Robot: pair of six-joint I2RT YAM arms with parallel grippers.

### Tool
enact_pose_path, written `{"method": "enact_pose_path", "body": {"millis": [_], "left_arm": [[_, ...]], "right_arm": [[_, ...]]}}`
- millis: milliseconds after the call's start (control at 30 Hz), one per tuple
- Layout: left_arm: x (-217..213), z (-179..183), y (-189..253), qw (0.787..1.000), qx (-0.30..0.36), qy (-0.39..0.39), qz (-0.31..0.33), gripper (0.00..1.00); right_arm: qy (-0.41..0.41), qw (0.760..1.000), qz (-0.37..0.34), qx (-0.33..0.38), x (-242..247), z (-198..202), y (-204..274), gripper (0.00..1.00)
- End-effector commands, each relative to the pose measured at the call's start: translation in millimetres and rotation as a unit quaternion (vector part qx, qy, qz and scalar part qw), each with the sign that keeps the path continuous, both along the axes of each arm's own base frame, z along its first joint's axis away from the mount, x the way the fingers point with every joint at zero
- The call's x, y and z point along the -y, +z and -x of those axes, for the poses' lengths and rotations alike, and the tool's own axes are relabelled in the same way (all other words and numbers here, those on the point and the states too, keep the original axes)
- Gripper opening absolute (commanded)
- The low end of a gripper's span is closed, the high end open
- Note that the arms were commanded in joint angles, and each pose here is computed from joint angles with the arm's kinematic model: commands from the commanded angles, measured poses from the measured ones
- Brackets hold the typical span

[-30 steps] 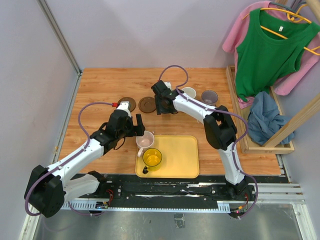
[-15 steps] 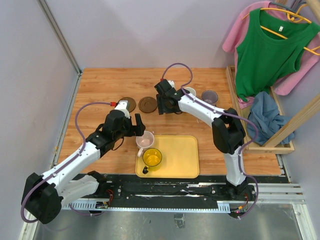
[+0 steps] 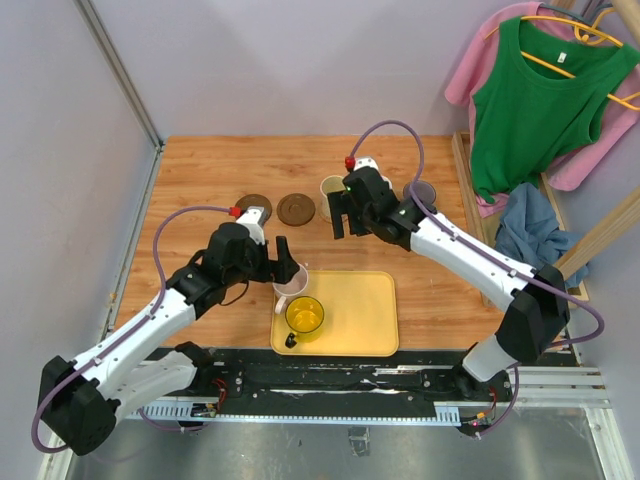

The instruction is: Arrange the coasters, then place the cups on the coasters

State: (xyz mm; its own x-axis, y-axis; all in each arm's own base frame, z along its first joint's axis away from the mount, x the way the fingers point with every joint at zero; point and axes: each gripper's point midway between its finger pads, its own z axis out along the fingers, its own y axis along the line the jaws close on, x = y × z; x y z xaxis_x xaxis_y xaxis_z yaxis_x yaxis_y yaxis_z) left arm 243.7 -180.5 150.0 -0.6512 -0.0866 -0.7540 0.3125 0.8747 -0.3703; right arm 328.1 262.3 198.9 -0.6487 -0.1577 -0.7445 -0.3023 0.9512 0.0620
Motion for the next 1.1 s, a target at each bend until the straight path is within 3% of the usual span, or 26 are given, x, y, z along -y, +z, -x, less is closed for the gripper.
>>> {"method": "enact_pose_path", "body": {"millis": [0,400,1067], "left_arm": [[9,16,-2,1.0,-0.02,-0.013,0.004,1.0],[8,41,-21,0.998,-0.068,0.005,-0.011,1.0],[-13,56,-67,0.99,-0.117,0.052,-0.062,1.0]], "right_arm": [[-0.016,1.0,0.011,0.012,20,1,-6,0.91],[-0.03,0.998,-0.016,0.054,47,15,5,0.94],[-0.015,0.999,-0.023,0.031,40,17,-13,0.94]]}}
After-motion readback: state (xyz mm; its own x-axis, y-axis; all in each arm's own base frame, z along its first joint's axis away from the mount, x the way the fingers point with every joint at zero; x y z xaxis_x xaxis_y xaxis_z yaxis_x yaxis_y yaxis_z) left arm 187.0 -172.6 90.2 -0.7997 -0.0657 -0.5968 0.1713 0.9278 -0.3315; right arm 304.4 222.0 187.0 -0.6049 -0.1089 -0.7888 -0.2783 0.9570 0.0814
